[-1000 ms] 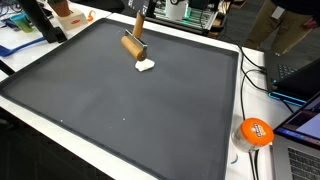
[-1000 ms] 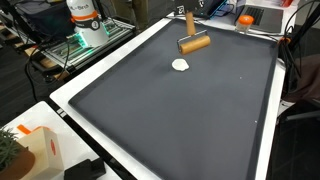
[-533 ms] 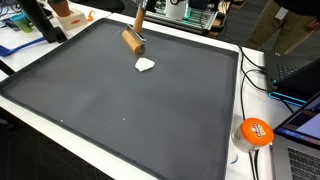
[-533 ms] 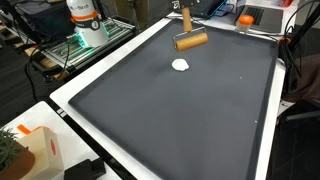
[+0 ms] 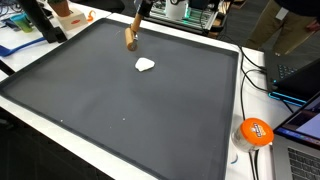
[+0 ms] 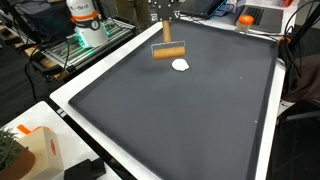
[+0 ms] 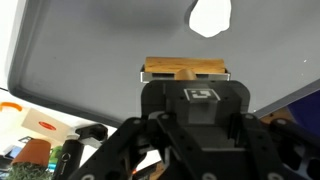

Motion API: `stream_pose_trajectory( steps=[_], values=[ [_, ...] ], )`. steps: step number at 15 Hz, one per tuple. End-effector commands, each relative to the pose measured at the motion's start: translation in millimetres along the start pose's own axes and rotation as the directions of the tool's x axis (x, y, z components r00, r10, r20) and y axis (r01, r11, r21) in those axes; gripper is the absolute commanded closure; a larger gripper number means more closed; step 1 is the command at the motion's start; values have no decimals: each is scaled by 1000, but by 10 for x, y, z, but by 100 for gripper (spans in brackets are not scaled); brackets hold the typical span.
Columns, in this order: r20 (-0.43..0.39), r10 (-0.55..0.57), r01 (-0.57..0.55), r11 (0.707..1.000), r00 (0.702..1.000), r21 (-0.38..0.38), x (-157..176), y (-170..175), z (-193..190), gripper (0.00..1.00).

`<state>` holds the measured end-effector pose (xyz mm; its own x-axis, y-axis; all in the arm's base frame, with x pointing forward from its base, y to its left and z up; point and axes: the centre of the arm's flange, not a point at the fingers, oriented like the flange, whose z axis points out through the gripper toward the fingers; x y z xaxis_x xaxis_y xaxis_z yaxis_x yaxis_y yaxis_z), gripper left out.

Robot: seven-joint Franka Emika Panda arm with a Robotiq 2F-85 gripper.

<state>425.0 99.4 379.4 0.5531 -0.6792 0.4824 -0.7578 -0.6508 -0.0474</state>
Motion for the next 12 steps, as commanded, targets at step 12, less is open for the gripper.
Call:
stream_pose_trajectory(
  steps=[12],
  values=[
    [-93,-162,153,983,982,-103,-616,-453,30,78]
  ],
)
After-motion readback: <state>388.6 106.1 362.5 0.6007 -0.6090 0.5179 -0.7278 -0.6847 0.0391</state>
